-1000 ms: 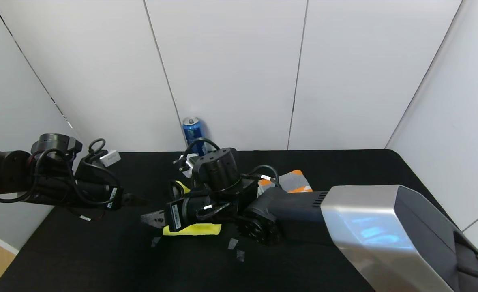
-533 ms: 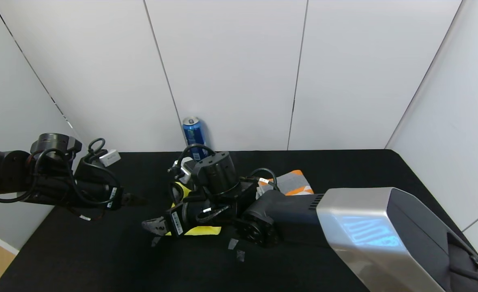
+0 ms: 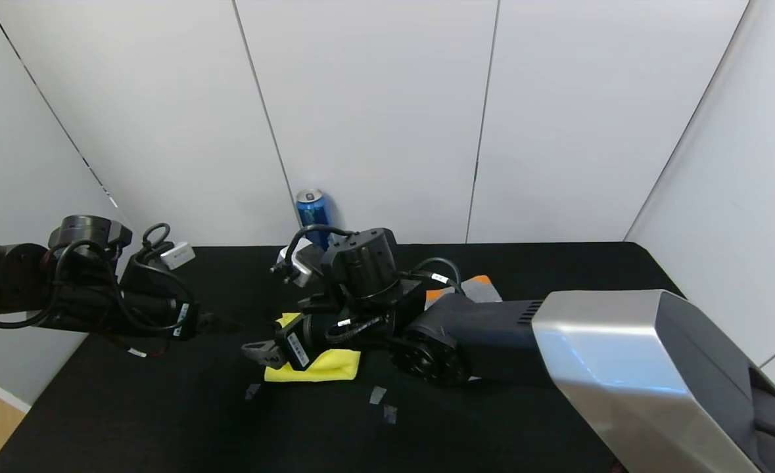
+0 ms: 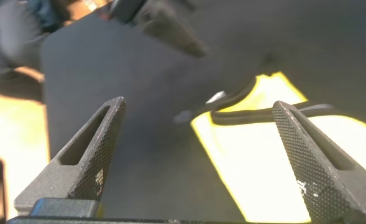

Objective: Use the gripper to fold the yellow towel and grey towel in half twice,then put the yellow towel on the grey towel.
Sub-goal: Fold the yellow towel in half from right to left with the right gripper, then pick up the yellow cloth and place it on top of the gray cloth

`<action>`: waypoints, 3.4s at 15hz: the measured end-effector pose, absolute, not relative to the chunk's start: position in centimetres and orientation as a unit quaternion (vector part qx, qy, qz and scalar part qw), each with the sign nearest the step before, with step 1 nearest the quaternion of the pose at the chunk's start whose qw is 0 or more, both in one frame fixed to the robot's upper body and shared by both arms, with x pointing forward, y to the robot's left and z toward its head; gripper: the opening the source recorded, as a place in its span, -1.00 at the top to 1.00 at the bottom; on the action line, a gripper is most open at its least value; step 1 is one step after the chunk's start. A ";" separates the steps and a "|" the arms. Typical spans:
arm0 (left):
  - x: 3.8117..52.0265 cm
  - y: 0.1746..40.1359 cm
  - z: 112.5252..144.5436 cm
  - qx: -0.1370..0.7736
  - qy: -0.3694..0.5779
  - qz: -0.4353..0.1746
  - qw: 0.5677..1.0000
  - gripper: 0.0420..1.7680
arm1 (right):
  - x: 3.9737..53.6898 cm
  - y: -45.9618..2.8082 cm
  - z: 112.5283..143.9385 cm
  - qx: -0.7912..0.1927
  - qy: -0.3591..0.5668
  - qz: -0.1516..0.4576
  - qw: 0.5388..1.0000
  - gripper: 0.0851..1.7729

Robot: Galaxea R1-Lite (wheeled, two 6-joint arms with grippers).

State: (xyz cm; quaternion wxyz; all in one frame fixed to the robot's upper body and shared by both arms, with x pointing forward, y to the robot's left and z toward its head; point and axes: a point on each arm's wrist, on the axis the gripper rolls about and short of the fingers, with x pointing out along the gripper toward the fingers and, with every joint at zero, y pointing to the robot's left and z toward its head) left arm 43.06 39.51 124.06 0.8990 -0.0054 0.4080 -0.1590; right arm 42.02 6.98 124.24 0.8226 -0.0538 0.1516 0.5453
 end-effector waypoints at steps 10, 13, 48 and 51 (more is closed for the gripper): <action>41.2 35.5 128.5 -0.025 0.355 -0.217 0.909 -0.94 | 43.5 1.4 128.0 0.003 0.230 0.428 0.874 -0.91; 40.8 33.3 129.2 -0.059 0.360 -0.231 0.902 -0.94 | 43.8 0.0 128.3 0.068 0.288 0.390 0.872 -0.91; 42.7 33.1 119.4 -0.194 0.518 -0.179 0.814 -0.94 | 47.6 2.4 117.4 0.182 0.409 0.376 0.811 -0.93; 43.2 33.1 118.8 -0.193 0.516 -0.180 0.815 -0.94 | 47.8 2.3 116.8 0.180 0.412 0.374 0.811 -0.93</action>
